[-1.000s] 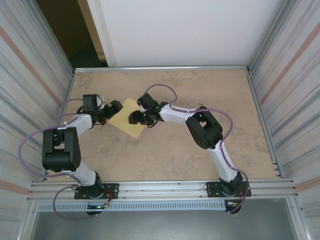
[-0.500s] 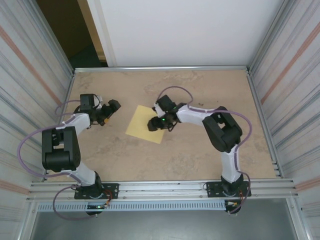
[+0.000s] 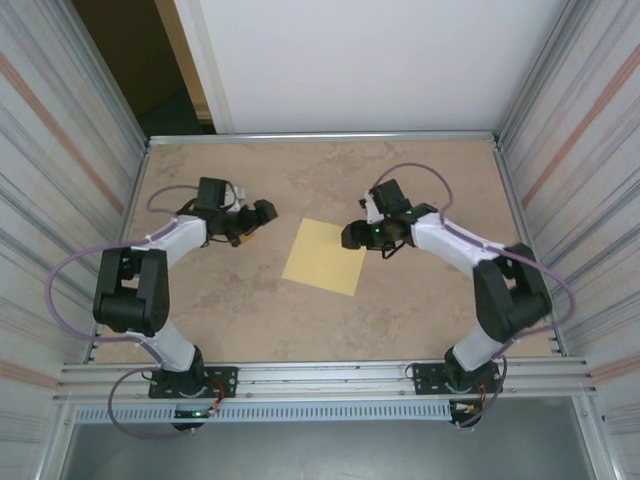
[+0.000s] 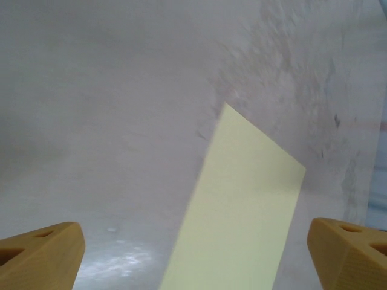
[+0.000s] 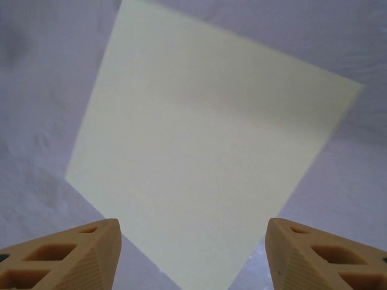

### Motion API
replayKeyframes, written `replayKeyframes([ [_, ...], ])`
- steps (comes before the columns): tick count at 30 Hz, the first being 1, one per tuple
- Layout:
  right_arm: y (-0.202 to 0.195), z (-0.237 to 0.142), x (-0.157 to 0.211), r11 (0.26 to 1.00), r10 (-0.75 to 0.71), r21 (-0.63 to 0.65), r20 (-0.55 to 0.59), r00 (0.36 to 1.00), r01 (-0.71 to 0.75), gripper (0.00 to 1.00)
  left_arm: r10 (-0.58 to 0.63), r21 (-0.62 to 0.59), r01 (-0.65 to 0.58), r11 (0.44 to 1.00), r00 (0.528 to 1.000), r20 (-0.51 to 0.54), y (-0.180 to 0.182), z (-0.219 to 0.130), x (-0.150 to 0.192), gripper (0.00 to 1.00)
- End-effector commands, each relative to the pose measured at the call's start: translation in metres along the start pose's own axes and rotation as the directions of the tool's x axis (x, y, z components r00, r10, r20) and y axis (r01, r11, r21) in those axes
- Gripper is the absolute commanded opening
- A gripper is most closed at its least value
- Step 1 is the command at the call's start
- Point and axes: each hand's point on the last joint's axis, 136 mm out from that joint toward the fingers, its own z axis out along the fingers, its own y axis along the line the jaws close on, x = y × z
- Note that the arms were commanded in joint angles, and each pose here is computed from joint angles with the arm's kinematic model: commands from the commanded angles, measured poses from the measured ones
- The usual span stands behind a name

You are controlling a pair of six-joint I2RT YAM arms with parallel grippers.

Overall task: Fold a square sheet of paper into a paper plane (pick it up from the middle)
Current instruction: Move the square sheet of paper to the center of the table.

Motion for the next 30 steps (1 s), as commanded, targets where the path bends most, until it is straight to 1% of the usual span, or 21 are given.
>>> replayKeyframes([
  [1, -0.03, 0.001, 0.001, 0.92, 0.385, 0.041, 0.096, 0.918, -0.39, 0.61, 0.107, 0.018, -0.105, 0.994, 0.987, -0.123, -0.031, 0.017, 0.031, 0.92],
  [4, -0.028, 0.012, 0.008, 0.887, 0.461, -0.008, 0.063, 0.885, -0.461, 0.56, 0.19, 0.016, -0.191, 0.981, 0.962, -0.196, -0.052, 0.033, 0.053, 0.89],
  [6, -0.024, 0.022, 0.011, 0.883, 0.469, -0.012, 0.017, 0.883, -0.469, 0.52, 0.227, 0.016, -0.23, 0.973, 0.947, -0.228, -0.061, 0.041, 0.061, 0.89],
  [8, -0.022, 0.032, 0.012, 0.881, 0.473, -0.018, -0.017, 0.881, -0.473, 0.49, 0.24, 0.031, -0.24, 0.97, 0.939, -0.248, -0.066, 0.049, 0.065, 0.86],
  [10, -0.022, 0.04, 0.012, 0.884, 0.466, -0.022, -0.037, 0.884, -0.466, 0.47, 0.234, 0.04, -0.232, 0.972, 0.936, -0.265, -0.068, 0.056, 0.068, 0.85],
  [15, -0.031, 0.054, 0.0, 0.904, 0.428, 0.002, -0.048, 0.903, -0.428, 0.46, 0.226, 0.047, -0.221, 0.974, 0.937, -0.268, -0.068, 0.062, 0.066, 0.84],
  [24, -0.044, 0.083, -0.008, 0.933, 0.359, 0.068, -0.095, 0.929, -0.353, 0.45, 0.19, 0.005, -0.196, 0.981, 0.94, -0.282, -0.057, 0.067, 0.067, 0.84],
  [27, -0.05, 0.095, -0.008, 0.938, 0.343, 0.094, -0.126, 0.931, -0.333, 0.45, 0.182, -0.001, -0.189, 0.982, 0.943, -0.277, -0.055, 0.066, 0.066, 0.84],
  [30, -0.043, 0.11, -0.012, 0.953, 0.303, 0.058, -0.187, 0.934, -0.298, 0.44, 0.162, -0.034, -0.177, 0.984, 0.95, -0.266, -0.05, 0.065, 0.062, 0.82],
])
